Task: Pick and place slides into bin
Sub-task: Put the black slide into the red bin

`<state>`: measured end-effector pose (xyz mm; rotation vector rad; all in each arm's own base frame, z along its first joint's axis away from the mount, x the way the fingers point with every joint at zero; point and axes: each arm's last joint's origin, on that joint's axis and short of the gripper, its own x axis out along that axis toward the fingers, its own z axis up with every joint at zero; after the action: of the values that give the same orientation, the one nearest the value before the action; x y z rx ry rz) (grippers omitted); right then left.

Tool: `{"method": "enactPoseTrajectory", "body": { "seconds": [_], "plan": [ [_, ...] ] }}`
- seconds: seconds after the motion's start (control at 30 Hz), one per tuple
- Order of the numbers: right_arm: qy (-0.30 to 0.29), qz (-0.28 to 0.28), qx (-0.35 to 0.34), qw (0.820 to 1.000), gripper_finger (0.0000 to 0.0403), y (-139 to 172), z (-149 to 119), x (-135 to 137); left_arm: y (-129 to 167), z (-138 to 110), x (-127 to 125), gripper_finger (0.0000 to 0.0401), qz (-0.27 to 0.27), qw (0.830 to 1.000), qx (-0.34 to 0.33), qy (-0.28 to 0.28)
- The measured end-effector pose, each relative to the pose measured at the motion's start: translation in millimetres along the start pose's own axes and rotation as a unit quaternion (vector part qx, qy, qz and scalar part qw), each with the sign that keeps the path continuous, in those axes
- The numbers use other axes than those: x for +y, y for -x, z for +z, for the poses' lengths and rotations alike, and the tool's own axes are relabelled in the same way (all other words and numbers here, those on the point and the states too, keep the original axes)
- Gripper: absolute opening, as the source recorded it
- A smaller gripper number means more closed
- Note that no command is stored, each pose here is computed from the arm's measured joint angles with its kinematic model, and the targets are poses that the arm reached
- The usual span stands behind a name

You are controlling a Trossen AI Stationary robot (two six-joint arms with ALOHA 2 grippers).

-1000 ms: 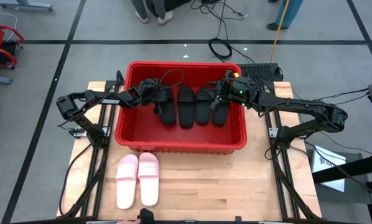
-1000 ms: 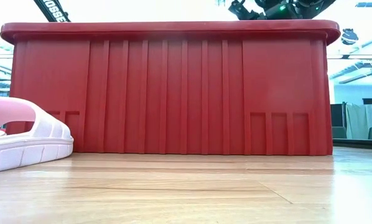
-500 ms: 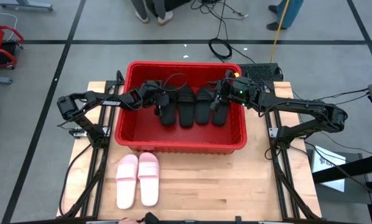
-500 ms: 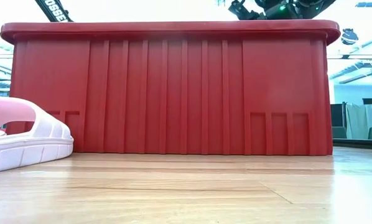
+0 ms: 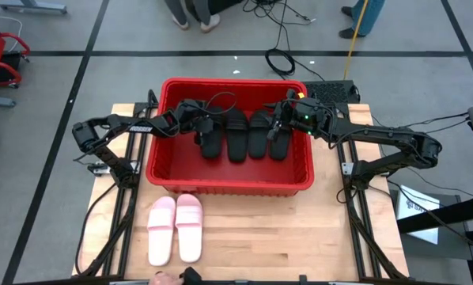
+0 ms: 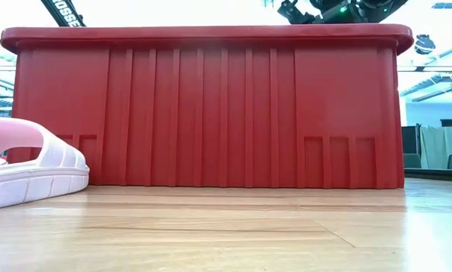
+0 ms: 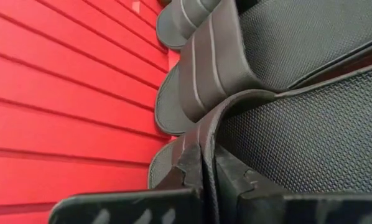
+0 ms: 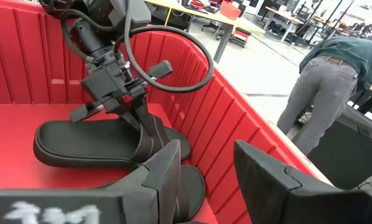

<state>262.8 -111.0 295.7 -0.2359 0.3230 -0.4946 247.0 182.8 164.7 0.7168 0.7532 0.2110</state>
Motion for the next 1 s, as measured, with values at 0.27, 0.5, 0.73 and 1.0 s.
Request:
{"method": "enactPoseTrajectory", "body": {
  "seconds": [0.27, 0.5, 0.73, 1.0],
  "plan": [
    [0.000, 0.000, 0.000, 1.000, 0.0139, 0.0, 0.0, 0.0, 0.0, 0.0, 0.7, 0.0044, 0.003, 1.000, -0.001, 0.009],
    [0.000, 0.000, 0.000, 1.000, 0.0139, 0.0, 0.0, 0.0, -0.2, 1.7, -1.8, 0.0113, -0.003, 0.999, 0.002, 0.042],
    [0.001, 0.001, 0.004, 1.000, 0.0139, 0.0, -0.7, 0.2, -0.2, 0.5, -3.5, 0.0166, -0.011, 0.999, 0.008, 0.046],
    [0.001, 0.001, 0.004, 1.000, 0.0139, 0.0, -0.8, 0.2, -0.1, -0.9, -7.1, 0.0202, -0.025, 0.998, 0.022, 0.056]
  ]
}}
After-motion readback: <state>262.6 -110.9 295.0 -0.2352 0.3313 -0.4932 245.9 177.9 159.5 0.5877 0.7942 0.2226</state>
